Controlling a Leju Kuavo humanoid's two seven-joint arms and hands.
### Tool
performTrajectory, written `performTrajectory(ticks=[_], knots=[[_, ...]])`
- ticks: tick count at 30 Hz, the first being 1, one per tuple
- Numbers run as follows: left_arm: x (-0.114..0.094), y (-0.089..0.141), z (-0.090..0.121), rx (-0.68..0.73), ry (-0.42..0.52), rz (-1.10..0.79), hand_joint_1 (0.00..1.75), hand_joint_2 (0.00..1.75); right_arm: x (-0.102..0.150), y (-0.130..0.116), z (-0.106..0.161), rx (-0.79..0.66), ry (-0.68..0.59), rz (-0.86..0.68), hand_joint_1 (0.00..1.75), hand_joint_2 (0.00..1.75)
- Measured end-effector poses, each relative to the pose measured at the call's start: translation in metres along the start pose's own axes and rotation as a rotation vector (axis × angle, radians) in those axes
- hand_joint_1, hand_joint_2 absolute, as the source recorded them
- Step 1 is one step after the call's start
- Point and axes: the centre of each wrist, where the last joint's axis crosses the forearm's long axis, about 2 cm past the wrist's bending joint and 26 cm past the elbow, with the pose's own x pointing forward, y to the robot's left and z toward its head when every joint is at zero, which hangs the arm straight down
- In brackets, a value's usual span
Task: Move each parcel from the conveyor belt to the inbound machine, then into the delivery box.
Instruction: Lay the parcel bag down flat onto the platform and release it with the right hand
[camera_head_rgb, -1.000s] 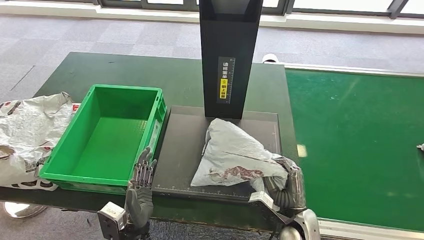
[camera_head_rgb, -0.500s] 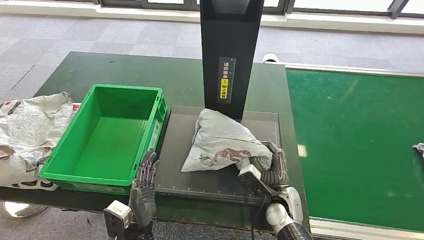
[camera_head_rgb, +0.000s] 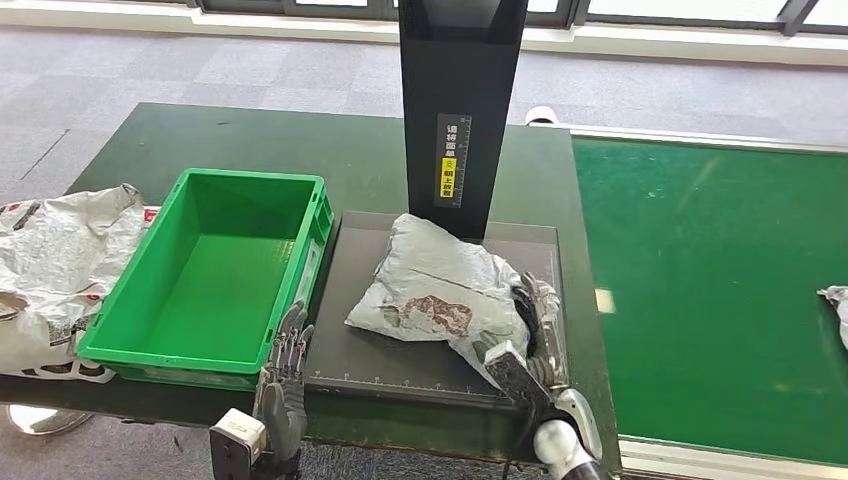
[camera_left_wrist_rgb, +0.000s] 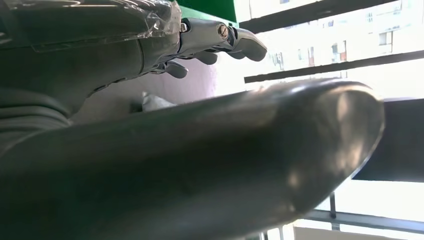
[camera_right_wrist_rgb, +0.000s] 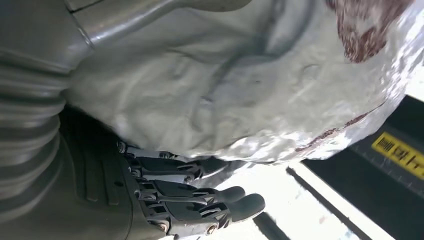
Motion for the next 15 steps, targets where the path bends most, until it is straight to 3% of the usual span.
performTrajectory(ticks=[9,15], knots=[[0.001,0.001,0.000,-0.008,-0.007,-0.106,0.00,0.00,0.029,-0.001,0.048,-0.028,-0.023,-0.169,0.00,1.75],[0.006,-0.018,-0.019,-0.009,-0.071,-0.279,0.00,0.00,0.045,-0.018,0.048,-0.079,-0.075,-0.168,0.00,1.75]])
